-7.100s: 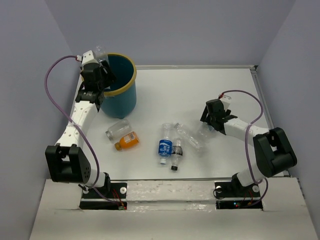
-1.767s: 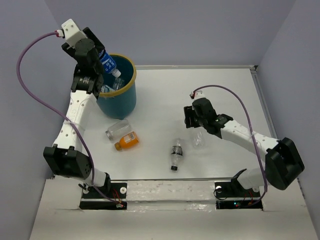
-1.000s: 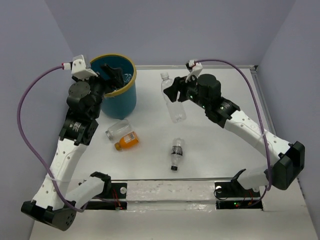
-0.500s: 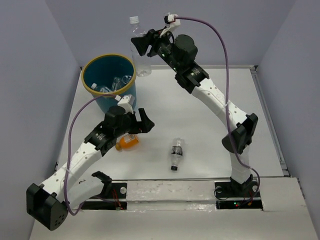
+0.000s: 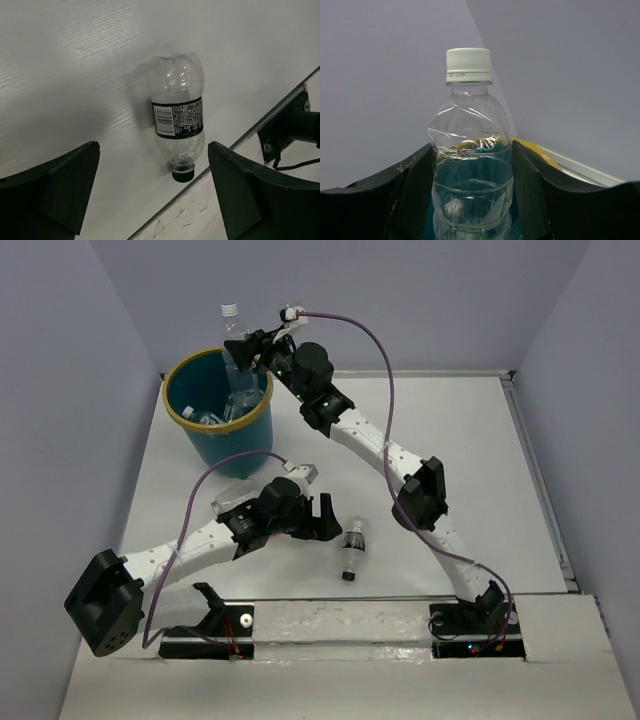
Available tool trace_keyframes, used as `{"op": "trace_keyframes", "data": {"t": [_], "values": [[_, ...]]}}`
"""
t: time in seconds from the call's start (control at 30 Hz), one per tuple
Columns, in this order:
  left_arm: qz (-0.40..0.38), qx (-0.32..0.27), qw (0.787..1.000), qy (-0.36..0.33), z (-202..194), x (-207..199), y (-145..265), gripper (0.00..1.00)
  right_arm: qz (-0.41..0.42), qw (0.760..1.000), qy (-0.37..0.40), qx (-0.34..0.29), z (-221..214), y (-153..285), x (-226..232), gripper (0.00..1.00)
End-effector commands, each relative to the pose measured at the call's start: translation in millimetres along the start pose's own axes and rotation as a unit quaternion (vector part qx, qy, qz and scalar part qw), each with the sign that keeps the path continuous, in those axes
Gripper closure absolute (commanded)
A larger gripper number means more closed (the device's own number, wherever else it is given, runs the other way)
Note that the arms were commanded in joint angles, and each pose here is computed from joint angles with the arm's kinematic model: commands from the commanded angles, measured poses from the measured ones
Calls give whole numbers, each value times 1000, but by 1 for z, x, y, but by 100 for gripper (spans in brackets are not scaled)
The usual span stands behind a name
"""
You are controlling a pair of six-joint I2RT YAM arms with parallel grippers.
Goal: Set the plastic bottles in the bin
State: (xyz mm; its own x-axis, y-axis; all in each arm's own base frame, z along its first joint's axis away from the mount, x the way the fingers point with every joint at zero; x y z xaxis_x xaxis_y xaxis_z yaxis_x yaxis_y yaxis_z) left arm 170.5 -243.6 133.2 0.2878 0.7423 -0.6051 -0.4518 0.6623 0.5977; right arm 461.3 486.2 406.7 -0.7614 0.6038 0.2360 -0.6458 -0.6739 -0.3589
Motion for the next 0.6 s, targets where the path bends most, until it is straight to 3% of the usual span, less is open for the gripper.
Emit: {"op": "trace_keyframes", "data": {"t": [0.0, 0.03, 0.13, 0.17, 0.23, 0.27, 0.37, 0.4, 0.47, 0.5, 0.53, 0.57], "values": [[-29, -30, 999, 0, 8, -13, -8, 1, 43, 996, 0, -80, 47, -1, 35, 54], [-32, -29, 999, -1, 7, -15, -10, 1, 43, 996, -1, -77, 48, 1, 36, 39], [-39, -22, 999, -3, 4, -20, -17, 1, 46, 998, -2, -44, 32, 6, 39, 8], [-38, -20, 999, -3, 3, -21, -19, 1, 50, 998, 1, -47, 45, 9, 43, 4], [-35, -14, 999, -5, 1, -22, -25, 1, 51, 998, 7, -25, 43, 15, 44, 2], [-38, -11, 999, -10, 0, -26, -27, 1, 57, 998, 12, -34, 67, 22, 51, 1], [-35, 4, 999, -21, -4, -32, -38, 1, 53, 998, 19, 2, 63, 41, 50, 0], [-25, 14, 999, -25, -8, -29, -44, 1, 58, 998, 23, -14, 94, 54, 58, 0], [-19, 12, 999, -28, -5, -34, -51, 1, 51, 998, 30, 24, 77, 73, 53, 0], [-9, 16, 999, -35, -5, -35, -57, 1, 52, 998, 32, 9, 106, 90, 59, 0], [4, 24, 999, -36, -9, -29, -61, 1, 47, 998, 34, 14, 109, 101, 59, 0], [1, 21, 999, -38, -4, -36, -64, 1, 30, 998, 38, 50, 81, 116, 48, 0]]}}
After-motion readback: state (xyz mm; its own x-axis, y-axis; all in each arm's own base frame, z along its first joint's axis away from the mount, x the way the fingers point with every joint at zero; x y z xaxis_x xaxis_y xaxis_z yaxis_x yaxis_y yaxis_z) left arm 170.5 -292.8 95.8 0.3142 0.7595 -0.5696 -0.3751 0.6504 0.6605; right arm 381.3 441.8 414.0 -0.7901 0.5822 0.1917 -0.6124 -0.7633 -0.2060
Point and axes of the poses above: each gripper's point midway between its finger pads, its own y axis back along the fingers, its own x axis along the line the jaws close on, z = x × y, the point moved 4 cm from there along y, back along the fingers, and after that the axes turned 6 degrees about y, right-handed, at the moved point
